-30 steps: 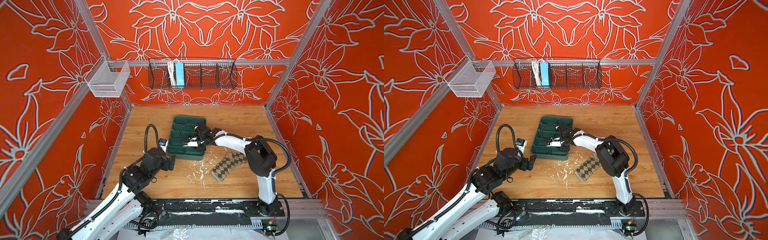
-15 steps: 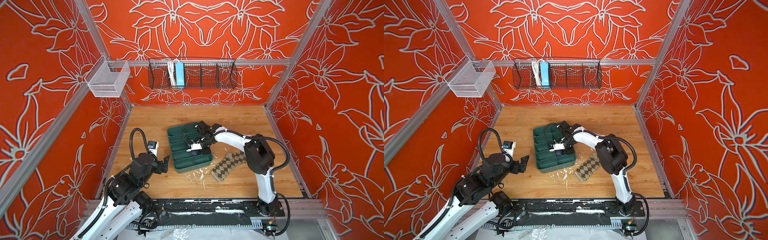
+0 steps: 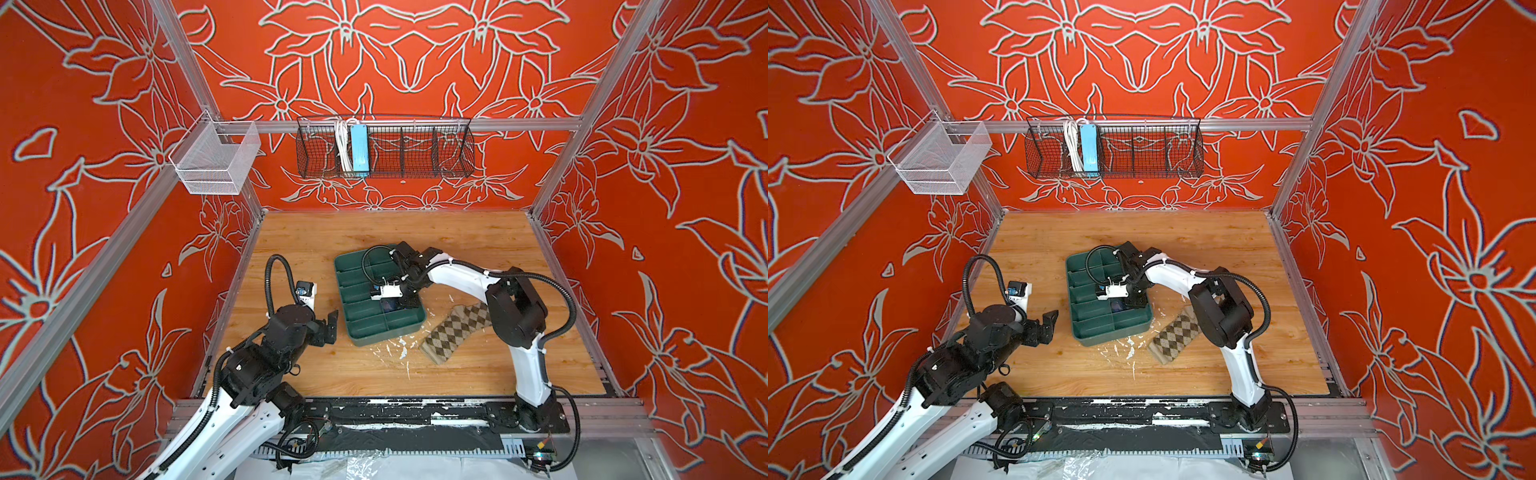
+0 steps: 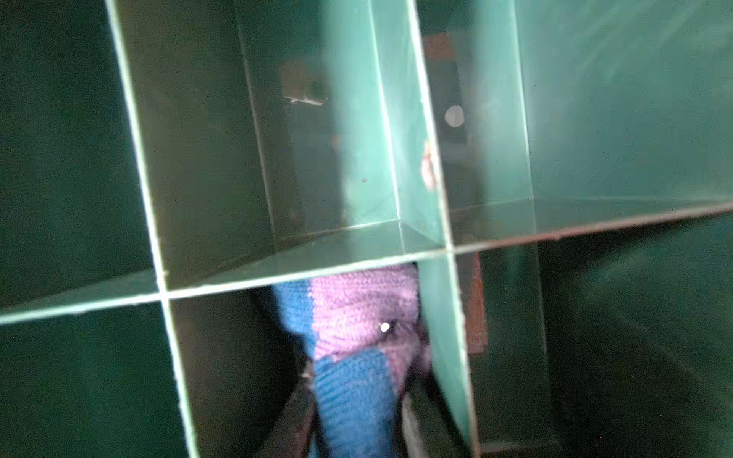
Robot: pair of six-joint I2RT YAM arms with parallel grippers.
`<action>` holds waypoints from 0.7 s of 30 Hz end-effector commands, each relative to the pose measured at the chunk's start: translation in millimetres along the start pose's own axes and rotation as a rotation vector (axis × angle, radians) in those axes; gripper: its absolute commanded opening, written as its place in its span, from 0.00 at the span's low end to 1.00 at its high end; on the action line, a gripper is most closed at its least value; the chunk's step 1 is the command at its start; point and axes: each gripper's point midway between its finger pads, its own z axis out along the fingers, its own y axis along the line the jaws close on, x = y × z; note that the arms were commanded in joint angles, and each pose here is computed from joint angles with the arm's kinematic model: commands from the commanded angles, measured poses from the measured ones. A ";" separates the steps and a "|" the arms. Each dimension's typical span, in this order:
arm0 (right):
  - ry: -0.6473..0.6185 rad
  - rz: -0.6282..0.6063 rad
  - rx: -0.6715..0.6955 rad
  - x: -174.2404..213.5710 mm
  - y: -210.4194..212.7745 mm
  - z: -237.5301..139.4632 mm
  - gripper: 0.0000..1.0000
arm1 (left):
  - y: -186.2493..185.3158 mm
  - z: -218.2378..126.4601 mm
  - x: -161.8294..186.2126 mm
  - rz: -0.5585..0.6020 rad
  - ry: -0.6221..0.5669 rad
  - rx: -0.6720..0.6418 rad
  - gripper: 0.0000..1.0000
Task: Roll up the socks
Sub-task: 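Lower the rolled sock into a green tray compartment with the right gripper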
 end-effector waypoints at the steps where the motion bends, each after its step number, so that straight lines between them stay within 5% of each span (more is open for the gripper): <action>1: 0.009 -0.006 -0.030 3.3 5.3 7.1 0.37 | 2.5 0.1 -8.4 0.000 -0.035 -0.020 0.97; 10: -0.015 -0.023 -0.051 -9.9 4.8 -5.3 0.49 | 7.8 1.1 -12.1 0.021 -0.054 -0.055 0.97; 21: -0.058 -0.036 -0.017 -29.2 -3.4 -27.8 0.51 | 9.0 1.4 -15.1 0.039 -0.057 -0.067 0.97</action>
